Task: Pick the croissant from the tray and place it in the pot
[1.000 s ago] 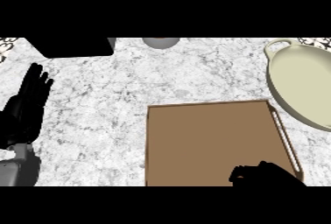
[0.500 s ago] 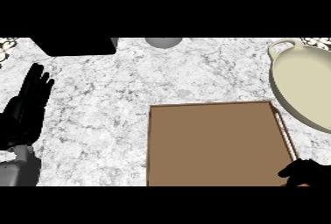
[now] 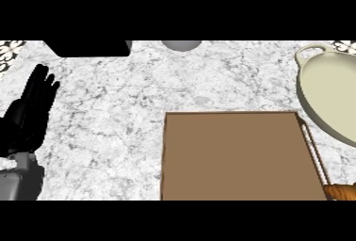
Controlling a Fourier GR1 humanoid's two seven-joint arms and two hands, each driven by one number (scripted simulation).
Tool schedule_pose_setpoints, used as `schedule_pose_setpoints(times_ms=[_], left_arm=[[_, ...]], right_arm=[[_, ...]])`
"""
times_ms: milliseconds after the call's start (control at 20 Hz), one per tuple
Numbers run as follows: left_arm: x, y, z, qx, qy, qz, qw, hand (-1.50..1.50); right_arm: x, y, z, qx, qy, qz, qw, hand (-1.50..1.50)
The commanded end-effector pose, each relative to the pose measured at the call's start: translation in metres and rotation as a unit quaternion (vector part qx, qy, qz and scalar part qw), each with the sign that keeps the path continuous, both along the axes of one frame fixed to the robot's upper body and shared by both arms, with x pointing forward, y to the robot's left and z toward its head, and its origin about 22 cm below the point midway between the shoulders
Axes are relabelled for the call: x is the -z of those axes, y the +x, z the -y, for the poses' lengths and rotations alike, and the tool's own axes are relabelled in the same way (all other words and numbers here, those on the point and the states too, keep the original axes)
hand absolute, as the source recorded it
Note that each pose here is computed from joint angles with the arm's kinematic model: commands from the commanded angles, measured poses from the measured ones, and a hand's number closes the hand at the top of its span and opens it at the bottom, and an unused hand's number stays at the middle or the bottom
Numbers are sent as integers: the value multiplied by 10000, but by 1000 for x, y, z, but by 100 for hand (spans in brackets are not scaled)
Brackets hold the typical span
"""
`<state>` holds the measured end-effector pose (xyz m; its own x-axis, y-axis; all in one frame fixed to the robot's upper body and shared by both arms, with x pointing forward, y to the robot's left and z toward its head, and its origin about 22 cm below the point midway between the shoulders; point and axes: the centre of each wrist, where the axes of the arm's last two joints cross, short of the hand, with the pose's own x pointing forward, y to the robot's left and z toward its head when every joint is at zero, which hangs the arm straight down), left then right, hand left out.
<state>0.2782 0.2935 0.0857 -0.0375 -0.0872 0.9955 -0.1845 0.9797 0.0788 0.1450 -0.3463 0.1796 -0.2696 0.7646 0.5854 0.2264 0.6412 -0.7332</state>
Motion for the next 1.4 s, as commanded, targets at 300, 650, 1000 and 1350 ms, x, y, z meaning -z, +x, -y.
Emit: schedule_pose_setpoints(times_ms=[300, 650, 1000, 1350], left_arm=[[4, 8, 24, 96, 97, 11, 9999, 0], [-4, 1, 3, 181, 31, -18, 9998, 0], [-2, 11, 28, 326, -5, 79, 9994, 0], [5, 5, 23, 285, -18, 26, 9996, 0]], right_arm=[[-29, 53, 75, 341, 731, -147, 9966, 150], [-2, 109, 89, 653, 315, 5, 9974, 150], [38, 128, 126, 1715, -1302, 128, 9765, 150], [66, 187, 129, 1549, -999, -247, 9825, 150]])
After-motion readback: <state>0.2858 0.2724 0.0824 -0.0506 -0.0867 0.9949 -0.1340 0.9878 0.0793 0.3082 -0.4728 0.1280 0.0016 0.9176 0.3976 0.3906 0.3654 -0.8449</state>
